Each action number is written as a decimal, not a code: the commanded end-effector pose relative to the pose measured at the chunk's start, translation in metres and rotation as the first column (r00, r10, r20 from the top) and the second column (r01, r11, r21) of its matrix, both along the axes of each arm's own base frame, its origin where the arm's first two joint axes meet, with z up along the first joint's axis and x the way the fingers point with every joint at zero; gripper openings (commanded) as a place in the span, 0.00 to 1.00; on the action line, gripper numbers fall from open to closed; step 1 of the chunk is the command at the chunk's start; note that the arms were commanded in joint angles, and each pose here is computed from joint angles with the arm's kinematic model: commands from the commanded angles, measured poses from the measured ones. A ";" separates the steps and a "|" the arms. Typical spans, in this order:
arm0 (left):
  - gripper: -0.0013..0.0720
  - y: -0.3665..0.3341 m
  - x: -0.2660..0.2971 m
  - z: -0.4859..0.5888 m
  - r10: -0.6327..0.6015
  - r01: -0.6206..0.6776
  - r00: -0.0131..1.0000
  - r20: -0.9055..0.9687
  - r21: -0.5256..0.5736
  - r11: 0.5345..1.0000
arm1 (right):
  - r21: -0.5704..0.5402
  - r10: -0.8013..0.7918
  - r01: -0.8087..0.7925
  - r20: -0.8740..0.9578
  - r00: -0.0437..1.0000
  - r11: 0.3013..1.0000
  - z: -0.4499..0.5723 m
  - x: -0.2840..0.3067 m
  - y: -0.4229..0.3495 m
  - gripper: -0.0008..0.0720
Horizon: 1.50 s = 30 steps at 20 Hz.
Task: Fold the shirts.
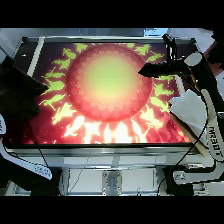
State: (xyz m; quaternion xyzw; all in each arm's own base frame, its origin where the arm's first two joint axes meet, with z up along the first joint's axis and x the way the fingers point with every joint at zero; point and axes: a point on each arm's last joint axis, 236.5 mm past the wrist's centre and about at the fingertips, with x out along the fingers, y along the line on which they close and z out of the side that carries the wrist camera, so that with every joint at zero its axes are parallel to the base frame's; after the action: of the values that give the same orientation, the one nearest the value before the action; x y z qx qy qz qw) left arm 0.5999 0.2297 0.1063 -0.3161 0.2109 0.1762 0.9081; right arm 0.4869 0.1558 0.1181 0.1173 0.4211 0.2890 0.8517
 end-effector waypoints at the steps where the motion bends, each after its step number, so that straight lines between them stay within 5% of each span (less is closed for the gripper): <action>1: 0.03 -0.128 0.008 0.093 -0.401 0.393 0.912 0.083 0.093 0.915 | 0.005 0.009 -0.009 -0.011 1.000 1.000 -0.001 -0.003 0.002 0.63; 5: 0.03 -0.306 -0.028 0.187 -0.741 0.742 0.634 0.221 0.096 0.664 | 0.002 0.047 -0.047 -0.054 0.997 0.999 -0.006 -0.015 0.005 0.63; 10: 0.03 -0.489 -0.122 0.236 -0.890 0.967 0.233 0.393 0.007 0.256 | -0.014 0.139 -0.143 -0.167 0.976 0.990 -0.019 -0.048 0.009 0.63; 13: 0.03 -0.546 -0.159 0.233 -0.920 0.991 0.111 0.376 0.024 0.130 | -0.108 0.170 -0.204 -0.258 0.951 0.973 -0.038 -0.070 -0.008 0.63; 18: 0.03 -0.542 -0.158 0.151 -0.981 0.984 0.178 0.075 -0.038 0.176 | -0.543 -0.059 -0.146 -0.341 0.938 0.827 -0.079 -0.075 -0.117 0.63; 20: 0.03 -0.505 -0.154 0.077 -0.949 0.960 0.239 -0.204 -0.099 0.263 | -0.610 -0.091 -0.130 -0.318 0.944 0.782 -0.079 -0.071 -0.135 0.63; 23: 0.03 -0.405 -0.152 -0.019 -0.692 0.868 0.345 -0.635 -0.065 0.492 | -0.593 -0.082 -0.101 -0.273 0.958 0.799 -0.077 -0.060 -0.129 0.63; 25: 0.03 -0.350 -0.152 -0.048 -0.499 0.813 0.386 -0.776 0.031 0.581 | -0.549 -0.067 -0.078 -0.239 0.969 0.832 -0.074 -0.050 -0.115 0.63; 29: 0.04 -0.327 -0.142 -0.068 -0.405 0.780 0.437 -0.804 0.115 0.615 | -0.384 -0.041 -0.017 -0.144 0.989 0.923 -0.057 -0.026 -0.074 0.63; 30: 0.13 -0.329 -0.132 -0.064 -0.412 0.769 0.478 -0.776 0.142 0.623 | -0.350 -0.041 -0.005 -0.124 0.991 0.937 -0.053 -0.021 -0.067 0.63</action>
State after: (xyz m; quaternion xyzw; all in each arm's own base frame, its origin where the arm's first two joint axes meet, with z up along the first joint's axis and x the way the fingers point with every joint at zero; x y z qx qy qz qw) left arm 0.4534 -0.1298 0.0483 0.0735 0.5956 -0.0770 0.7962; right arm 0.4472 0.0640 0.0516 -0.0623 0.5627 0.1685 0.8069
